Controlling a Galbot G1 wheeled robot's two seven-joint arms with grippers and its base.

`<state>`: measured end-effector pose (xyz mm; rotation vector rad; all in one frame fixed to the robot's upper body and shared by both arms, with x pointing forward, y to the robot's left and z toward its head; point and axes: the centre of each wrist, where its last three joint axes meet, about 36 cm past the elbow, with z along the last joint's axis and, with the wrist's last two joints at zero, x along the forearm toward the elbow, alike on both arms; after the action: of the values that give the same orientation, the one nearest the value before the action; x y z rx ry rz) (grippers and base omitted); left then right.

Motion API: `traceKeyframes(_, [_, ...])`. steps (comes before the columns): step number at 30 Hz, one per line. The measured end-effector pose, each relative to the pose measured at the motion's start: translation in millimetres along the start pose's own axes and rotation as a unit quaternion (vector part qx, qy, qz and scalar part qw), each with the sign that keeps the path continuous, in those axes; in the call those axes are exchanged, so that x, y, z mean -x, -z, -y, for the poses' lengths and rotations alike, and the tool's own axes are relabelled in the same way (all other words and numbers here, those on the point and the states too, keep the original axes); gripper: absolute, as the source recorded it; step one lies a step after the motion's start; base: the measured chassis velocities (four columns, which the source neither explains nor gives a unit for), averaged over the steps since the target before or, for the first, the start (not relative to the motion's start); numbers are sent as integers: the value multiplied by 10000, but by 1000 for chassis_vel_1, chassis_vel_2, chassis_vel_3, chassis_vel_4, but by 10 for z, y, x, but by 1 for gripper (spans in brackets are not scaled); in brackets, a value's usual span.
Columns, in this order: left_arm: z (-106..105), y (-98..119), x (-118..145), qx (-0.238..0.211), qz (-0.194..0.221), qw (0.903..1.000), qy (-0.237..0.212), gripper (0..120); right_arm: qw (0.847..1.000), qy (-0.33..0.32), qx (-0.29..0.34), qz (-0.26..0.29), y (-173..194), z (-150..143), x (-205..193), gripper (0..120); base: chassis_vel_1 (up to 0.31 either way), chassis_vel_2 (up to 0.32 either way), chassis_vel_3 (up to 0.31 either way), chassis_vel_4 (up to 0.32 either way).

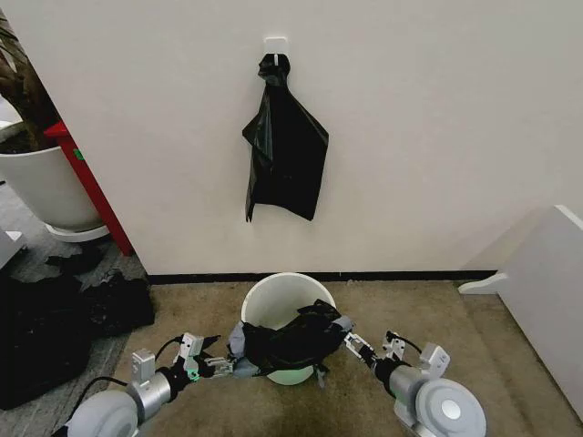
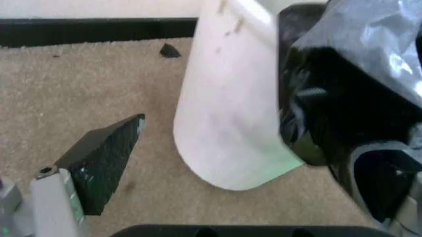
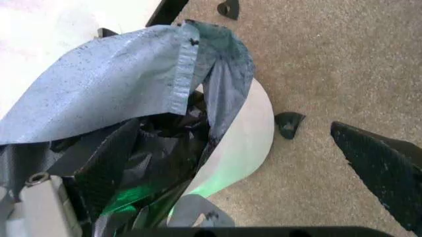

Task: Place the garbage bag over the trash bin.

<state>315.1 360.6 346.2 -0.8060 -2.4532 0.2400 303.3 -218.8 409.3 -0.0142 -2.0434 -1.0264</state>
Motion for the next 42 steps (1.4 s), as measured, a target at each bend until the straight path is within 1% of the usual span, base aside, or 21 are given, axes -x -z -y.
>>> traceKeyframes(2, [-93,-44,-12,-24,11,9999,-108,100,10000,-17,9,-6,-6,10,18,100,0,0,0,0])
traceKeyframes(4, [-115,-53,-16,-42,17,9999,-156,100,10000,-29,8,-9,-7,16,27,100,0,0,0,0])
traceKeyframes(8, [-223,-91,-51,-60,28,9991,-427,100,10000,-87,-2,20,-10,34,65,100,0,0,0,0])
traceKeyframes(10, [-249,-105,-60,-64,29,9990,-442,100,10000,-86,1,22,-13,33,60,100,0,0,0,0])
traceKeyframes(13, [-366,-144,-103,-61,76,9990,-441,100,10000,-65,26,41,-24,27,28,100,0,0,0,0])
traceKeyframes(16, [-505,-135,-166,-79,192,9982,-555,100,10000,-5,76,48,-50,29,-23,100,0,0,0,0])
traceKeyframes(17, [-505,-135,-166,-79,192,9982,-555,100,10000,-5,76,48,-50,29,-23,100,0,0,0,0])
traceKeyframes(21, [-635,-104,-216,-50,287,9955,-901,100,9999,102,99,96,-102,48,-57,100,0,0,0,0])
traceKeyframes(23, [-699,-104,-217,-10,330,9922,-1205,100,9997,155,78,142,-117,53,-65,100,0,0,0,0])
traceKeyframes(24, [-731,-113,-217,23,313,9903,-1353,100,9997,163,67,149,-119,52,-64,100,0,0,0,0])
traceKeyframes(25, [-731,-113,-217,23,313,9903,-1353,100,9997,163,67,149,-119,52,-64,100,0,0,0,0])
traceKeyframes(27, [-792,-156,-221,94,241,9877,-1542,100,9997,163,47,160,-120,52,-48,100,0,0,0,0])
traceKeyframes(31, [-940,-217,-243,239,8,9835,-1791,100,9997,180,50,178,-118,34,-3,100,0,0,0,0])
traceKeyframes(32, [-940,-217,-243,239,8,9835,-1791,100,9997,180,50,178,-118,34,-3,100,0,0,0,0])
traceKeyframes(35, [-1062,-253,-284,283,-138,9819,-1868,100,9996,182,47,197,-110,29,23,100,0,0,0,0])
traceKeyframes(38, [-1149,-269,-343,271,-179,9805,-1938,100,9996,181,55,226,-100,26,25,100,0,0,0,0])
traceKeyframes(42, [-1178,-232,-387,298,-138,9789,-2019,100,9995,197,41,249,-97,19,-21,100,0,0,0,0])
